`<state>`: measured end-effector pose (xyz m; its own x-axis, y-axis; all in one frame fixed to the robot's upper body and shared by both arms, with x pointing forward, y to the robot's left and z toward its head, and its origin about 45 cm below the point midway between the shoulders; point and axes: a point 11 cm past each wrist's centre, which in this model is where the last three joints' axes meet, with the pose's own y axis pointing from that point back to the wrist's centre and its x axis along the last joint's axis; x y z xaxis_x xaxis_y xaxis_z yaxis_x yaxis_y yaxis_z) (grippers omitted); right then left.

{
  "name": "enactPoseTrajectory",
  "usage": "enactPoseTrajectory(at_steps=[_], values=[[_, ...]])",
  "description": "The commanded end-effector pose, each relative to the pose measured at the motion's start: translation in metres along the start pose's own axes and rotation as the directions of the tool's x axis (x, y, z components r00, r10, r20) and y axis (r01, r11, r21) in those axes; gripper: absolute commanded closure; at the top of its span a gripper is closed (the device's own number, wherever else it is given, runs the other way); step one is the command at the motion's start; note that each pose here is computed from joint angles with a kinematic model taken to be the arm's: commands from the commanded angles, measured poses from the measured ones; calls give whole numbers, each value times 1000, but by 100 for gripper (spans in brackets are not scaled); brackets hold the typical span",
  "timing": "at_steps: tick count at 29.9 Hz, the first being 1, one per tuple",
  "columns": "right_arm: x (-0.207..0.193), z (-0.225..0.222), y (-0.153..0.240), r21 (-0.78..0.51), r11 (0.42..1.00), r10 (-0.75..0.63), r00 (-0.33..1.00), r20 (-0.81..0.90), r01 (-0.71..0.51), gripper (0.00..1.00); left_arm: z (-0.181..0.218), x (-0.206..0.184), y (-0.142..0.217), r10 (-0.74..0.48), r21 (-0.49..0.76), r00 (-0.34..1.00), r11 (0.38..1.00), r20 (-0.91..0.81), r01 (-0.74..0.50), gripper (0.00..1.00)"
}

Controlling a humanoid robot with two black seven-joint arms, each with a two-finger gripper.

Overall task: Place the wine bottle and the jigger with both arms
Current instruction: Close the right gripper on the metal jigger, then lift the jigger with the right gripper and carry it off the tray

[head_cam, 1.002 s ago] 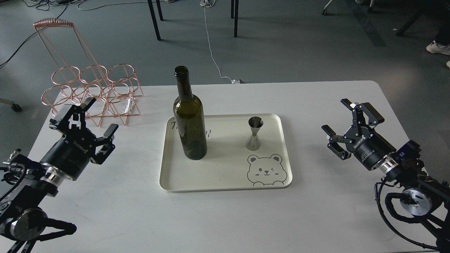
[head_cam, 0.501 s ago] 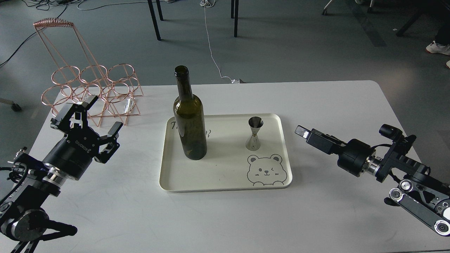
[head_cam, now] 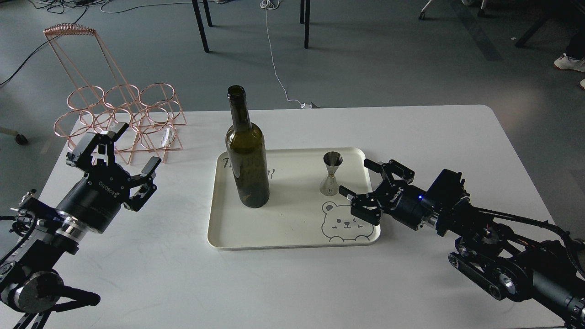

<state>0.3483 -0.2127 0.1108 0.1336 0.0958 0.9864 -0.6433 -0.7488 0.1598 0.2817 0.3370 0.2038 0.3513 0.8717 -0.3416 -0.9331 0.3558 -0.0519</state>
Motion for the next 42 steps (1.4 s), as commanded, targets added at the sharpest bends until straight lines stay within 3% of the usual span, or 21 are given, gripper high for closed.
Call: enactPoseTrajectory(at_steps=[1, 10, 14, 19, 25, 30, 42], values=[[0, -4, -17, 0, 1000, 6, 1000, 6, -6, 2, 0, 0, 0, -1, 1, 1000, 1000, 1, 1, 2], [-14, -17, -41, 3, 1000, -25, 999, 27, 25, 10, 1, 0, 0, -1, -3, 1000, 1000, 2, 1, 2], [-18, -15, -43, -11, 999, -38, 999, 29, 39, 37, 1, 0, 0, 0, -4, 1000, 1000, 2, 0, 2], [-21, -7, -42, -33, 998, -56, 998, 22, 57, 62, 1, 0, 0, 0, -5, 1000, 1000, 1, 0, 2], [-18, -7, -45, -32, 998, -50, 999, 18, 51, 80, 1, 0, 0, 0, -5, 1000, 1000, -1, 0, 2], [-12, -4, -48, -32, 999, -39, 999, 10, 40, 85, 1, 0, 0, 1, -6, 1000, 1000, -1, -1, 2], [17, 18, -48, -81, 996, 34, 999, -1, -34, 85, 2, 1, 0, 3, -11, 1000, 1000, 0, -3, 2]])
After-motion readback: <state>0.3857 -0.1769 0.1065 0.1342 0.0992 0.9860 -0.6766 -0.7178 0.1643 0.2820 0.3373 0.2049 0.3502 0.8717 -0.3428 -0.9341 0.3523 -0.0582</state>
